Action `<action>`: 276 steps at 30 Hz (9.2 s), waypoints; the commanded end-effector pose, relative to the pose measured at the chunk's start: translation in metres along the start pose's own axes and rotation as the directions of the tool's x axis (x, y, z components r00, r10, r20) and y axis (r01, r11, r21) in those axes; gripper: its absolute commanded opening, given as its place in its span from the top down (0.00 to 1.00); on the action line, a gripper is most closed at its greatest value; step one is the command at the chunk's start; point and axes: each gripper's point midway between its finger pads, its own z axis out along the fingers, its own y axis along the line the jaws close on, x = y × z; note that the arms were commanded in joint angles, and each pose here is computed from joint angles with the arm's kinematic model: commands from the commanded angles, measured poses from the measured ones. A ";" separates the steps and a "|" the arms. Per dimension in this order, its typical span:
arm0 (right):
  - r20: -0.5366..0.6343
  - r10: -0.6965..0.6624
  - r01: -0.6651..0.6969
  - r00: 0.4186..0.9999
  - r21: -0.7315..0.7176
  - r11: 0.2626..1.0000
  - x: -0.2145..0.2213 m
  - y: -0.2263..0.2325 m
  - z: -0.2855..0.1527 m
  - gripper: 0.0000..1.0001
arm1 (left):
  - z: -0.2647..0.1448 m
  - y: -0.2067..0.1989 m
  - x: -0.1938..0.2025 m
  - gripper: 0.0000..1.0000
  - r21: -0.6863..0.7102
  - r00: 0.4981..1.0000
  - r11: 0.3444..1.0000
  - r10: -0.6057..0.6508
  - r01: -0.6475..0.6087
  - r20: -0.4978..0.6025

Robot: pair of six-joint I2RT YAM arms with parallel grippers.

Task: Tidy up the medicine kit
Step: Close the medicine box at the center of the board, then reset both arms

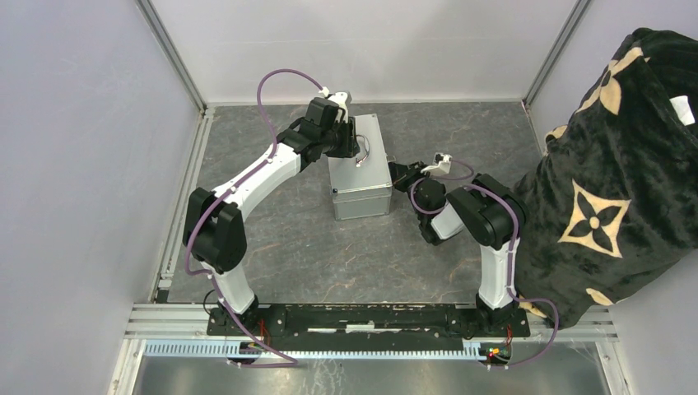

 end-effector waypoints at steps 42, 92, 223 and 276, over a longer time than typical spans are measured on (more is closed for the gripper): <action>0.071 -0.018 0.031 0.997 -0.184 0.982 -0.029 0.040 0.016 0.82 | -0.005 0.008 0.019 0.55 -0.029 0.997 0.999 0.024 -0.026 -0.070; -0.108 -0.117 0.094 0.987 -0.201 0.975 0.009 0.058 -0.020 0.81 | 0.028 0.097 -0.029 0.39 -0.093 0.970 0.967 -0.242 0.238 -0.027; -0.124 -0.148 0.121 0.981 -0.206 0.971 -0.011 0.077 -0.048 0.74 | 0.018 0.089 -0.014 0.44 -0.071 0.971 0.969 -0.238 0.236 -0.034; -0.504 -0.464 0.562 0.728 0.054 0.825 -0.036 0.026 -0.032 0.73 | 0.015 0.092 -0.015 0.44 -0.087 0.974 0.971 -0.226 0.223 -0.022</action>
